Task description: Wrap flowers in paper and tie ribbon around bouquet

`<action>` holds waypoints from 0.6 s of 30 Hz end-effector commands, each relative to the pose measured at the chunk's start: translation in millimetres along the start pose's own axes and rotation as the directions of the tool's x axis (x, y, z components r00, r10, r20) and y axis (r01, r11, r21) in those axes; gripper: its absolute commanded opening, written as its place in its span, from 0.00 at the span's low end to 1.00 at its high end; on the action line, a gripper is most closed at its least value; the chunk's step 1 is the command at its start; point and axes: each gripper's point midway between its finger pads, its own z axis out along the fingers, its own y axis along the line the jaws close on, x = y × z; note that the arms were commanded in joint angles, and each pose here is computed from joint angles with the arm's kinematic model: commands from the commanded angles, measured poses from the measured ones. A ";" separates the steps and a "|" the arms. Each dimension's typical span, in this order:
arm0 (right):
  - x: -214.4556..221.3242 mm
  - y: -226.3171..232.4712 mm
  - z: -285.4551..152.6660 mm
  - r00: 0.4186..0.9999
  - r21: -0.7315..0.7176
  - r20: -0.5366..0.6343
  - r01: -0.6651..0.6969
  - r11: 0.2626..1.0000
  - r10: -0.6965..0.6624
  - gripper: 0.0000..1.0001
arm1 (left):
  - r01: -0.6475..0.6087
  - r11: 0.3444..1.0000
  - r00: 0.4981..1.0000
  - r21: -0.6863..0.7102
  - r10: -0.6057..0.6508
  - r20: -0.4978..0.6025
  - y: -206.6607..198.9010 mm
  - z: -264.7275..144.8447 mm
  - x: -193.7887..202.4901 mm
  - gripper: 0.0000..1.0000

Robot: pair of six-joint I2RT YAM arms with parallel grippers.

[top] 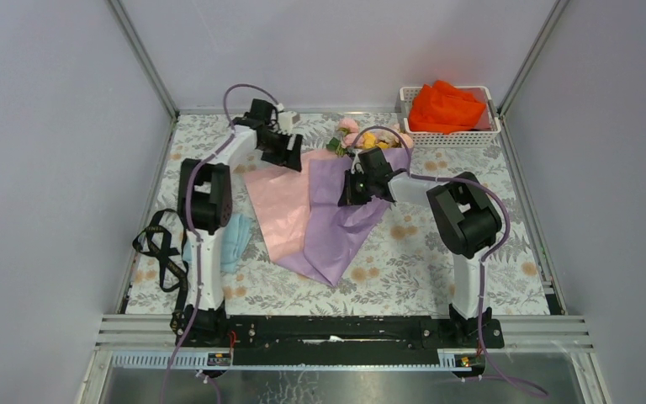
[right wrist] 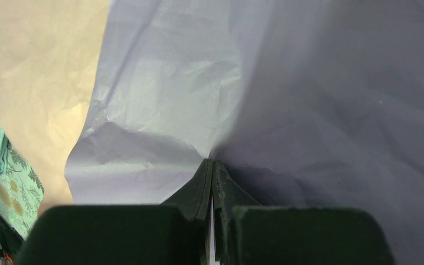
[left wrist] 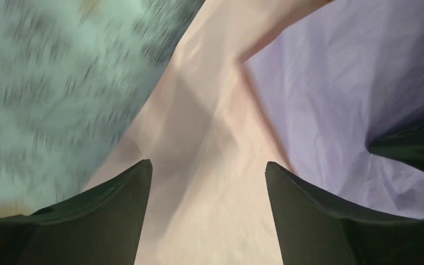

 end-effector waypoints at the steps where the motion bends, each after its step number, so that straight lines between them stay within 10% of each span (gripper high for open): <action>1: 19.4 -11.2 8.3 0.997 0.027 -0.072 0.003 1.000 -0.001 0.04 | 0.375 0.923 0.921 -0.082 -0.361 0.147 38.7 -61.0 10.5 0.85; 6: 26.5 -13.3 10.8 0.996 0.027 -0.090 -0.005 1.000 0.007 0.04 | 0.545 0.832 0.808 -0.107 -0.486 0.333 48.4 -101.1 47.5 0.99; 18: 29.2 -13.8 8.3 0.996 0.032 -0.089 -0.012 0.999 0.015 0.04 | 0.794 0.608 0.608 0.004 -0.794 0.004 -12.2 -51.5 157.3 0.97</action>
